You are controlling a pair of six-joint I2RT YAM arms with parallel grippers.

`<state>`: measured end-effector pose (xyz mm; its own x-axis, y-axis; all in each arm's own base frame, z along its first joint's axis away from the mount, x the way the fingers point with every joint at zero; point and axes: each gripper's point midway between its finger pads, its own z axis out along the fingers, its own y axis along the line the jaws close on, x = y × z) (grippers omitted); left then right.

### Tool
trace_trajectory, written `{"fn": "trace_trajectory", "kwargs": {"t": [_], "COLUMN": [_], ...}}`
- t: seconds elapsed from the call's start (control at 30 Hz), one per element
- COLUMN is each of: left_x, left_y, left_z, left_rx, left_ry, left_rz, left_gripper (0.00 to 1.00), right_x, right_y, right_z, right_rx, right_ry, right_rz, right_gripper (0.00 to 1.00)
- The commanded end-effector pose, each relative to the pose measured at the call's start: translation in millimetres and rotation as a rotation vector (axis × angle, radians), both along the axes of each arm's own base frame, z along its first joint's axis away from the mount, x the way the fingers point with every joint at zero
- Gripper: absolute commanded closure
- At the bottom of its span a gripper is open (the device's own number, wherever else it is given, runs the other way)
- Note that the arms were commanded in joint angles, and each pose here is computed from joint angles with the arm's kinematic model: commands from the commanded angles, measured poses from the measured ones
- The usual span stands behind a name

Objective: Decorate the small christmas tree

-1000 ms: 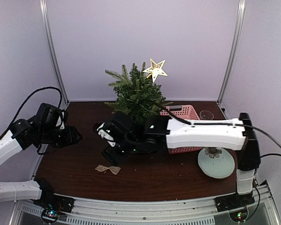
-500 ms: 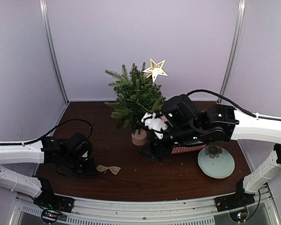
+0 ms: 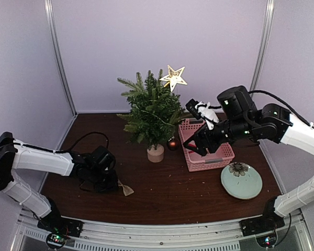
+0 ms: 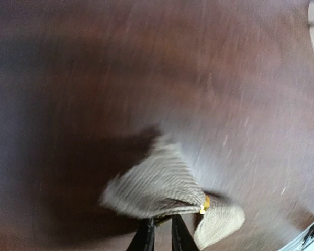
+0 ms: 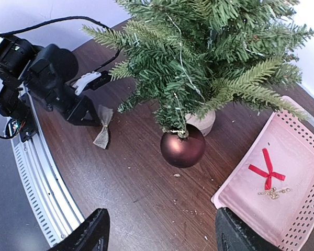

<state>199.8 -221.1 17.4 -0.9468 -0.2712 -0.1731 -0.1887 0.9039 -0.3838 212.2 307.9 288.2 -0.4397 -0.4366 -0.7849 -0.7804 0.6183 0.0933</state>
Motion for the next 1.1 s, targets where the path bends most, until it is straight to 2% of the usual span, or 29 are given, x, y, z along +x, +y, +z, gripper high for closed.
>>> {"fn": "trace_trajectory", "kwargs": {"t": [0.0,0.17,0.4,0.5,0.6,0.7,0.87,1.07], "left_x": [46,68,43,32,31,26,21,24], "left_y": [-4,-4,-8,-19,-18,-22,-25,-28], "left_z": [6,18,48,52,53,50,44,26], "left_rx": [-0.009,0.031,0.015,0.01,0.074,0.016,0.031,0.077], "left_ry": [-0.084,-0.121,-0.223,-0.246,-0.266,-0.237,-0.217,-0.205], "left_rz": [0.022,-0.048,-0.119,-0.23,-0.361,-0.494,-0.671,-0.779], "left_gripper": [0.88,0.86,0.76,0.7,0.69,0.68,0.67,0.68], "right_x": [-3,-2,-2,-2,-3,-3,-3,-2], "right_y": [-13,-21,-30,-29,-29,-30,-34,-36], "right_z": [-1,-1,-8,-10,-11,-12,-11,-13], "right_rx": [-0.002,-0.013,-0.028,-0.024,-0.018,-0.02,-0.017,-0.015], "right_ry": [0.021,0.015,0.024,0.035,0.042,0.046,0.049,0.058], "right_rz": [-0.018,-0.032,-0.035,-0.033,-0.029,-0.03,-0.042,-0.054], "right_gripper": [0.29,0.29,0.29,0.29,0.29,0.29,0.29,0.29]}}
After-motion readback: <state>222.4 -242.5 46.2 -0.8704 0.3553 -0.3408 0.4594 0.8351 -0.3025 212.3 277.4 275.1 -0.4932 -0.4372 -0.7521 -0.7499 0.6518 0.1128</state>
